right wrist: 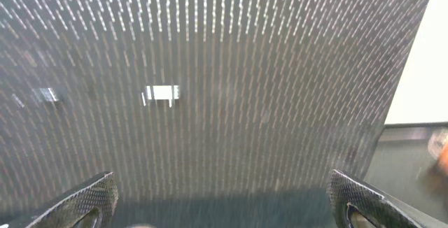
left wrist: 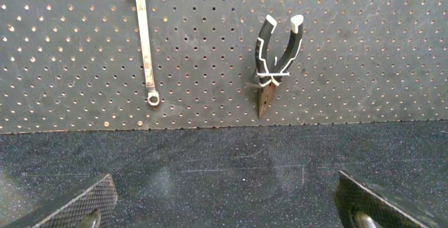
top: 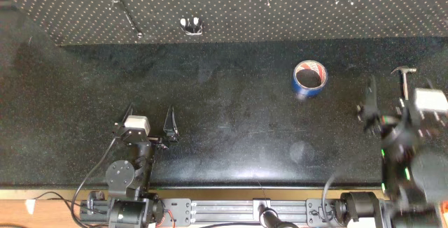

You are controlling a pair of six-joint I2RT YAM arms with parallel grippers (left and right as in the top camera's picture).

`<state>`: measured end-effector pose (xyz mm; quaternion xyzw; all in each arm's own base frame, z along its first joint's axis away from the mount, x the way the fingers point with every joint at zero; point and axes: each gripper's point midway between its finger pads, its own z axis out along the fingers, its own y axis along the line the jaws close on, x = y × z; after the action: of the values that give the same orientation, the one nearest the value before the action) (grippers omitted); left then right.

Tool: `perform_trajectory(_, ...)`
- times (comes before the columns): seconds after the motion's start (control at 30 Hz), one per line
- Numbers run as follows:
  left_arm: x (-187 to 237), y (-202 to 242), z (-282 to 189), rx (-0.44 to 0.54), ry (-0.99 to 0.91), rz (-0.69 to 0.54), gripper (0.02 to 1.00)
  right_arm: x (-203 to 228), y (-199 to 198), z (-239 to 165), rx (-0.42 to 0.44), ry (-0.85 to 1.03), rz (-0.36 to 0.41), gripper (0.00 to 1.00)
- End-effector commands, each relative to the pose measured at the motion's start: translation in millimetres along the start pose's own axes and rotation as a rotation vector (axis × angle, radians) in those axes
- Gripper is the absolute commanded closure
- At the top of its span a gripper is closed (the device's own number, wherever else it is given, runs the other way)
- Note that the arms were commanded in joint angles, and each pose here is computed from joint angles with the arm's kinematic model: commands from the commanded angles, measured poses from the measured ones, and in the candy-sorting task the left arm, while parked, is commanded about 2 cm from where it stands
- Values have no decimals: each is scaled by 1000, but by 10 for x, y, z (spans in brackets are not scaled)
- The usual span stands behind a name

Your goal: Place Tools Onto Pegboard

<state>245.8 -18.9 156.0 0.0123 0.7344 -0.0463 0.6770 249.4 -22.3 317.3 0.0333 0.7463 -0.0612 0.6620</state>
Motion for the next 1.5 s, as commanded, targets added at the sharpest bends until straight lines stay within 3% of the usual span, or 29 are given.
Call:
perform_trajectory(0.03,4,-20,-5,10,-1,3,23,772,427,768,-96,550,208,27)
perform_trajectory(0.07,5,-21,-5,10,0,3,23,814,503,799,-88,683,217,25)
perform_trajectory(0.13,5,-21,-5,10,0,3,20,837,801,925,-139,753,174,27)
perform_trajectory(0.23,4,-20,-5,10,-1,3,23,1113,1410,1044,-214,844,28,25)
perform_trajectory(0.37,4,-20,-5,10,-1,3,23,1630,1652,1107,-193,1020,95,25)
perform_trajectory(0.7,5,-21,-5,10,0,3,23,2289,1689,1227,-122,1173,76,16)
perform_trajectory(0.73,5,-21,-5,10,0,3,23,2334,1688,1227,-118,1184,71,49)
perform_trajectory(0.77,5,-21,-5,10,0,3,23,2413,1688,1223,-112,1204,64,268)
perform_trajectory(0.8,4,-21,-5,10,-1,3,23,2431,1687,1223,-111,1209,62,419)
perform_trajectory(0.93,5,-20,-5,10,0,3,23,2453,1677,1207,-106,1219,58,744)
perform_trajectory(0.97,5,-20,-5,10,0,3,23,2445,1679,1206,-108,1217,59,923)
perform_trajectory(1.03,5,-20,-5,10,0,3,23,2295,1700,1201,-124,1180,70,923)
perform_trajectory(1.13,5,-21,-5,10,0,3,23,1124,1785,1137,-215,856,255,925)
perform_trajectory(1.2,4,-21,-5,10,-1,3,23,431,1872,983,-311,645,314,925)
perform_trajectory(1.23,4,-21,-5,10,-1,3,23,40,2035,943,-353,467,255,925)
perform_trajectory(1.27,5,-20,-5,10,0,3,23,-41,2140,952,-370,414,213,925)
perform_trajectory(1.3,4,-21,-5,10,-1,3,23,-86,2345,1001,-403,353,139,925)
perform_trajectory(1.4,5,-21,-5,10,0,3,23,58,2630,1274,-433,303,33,925)
perform_trajectory(1.5,5,-21,-5,10,0,3,23,224,2578,1629,-279,257,-4,930)
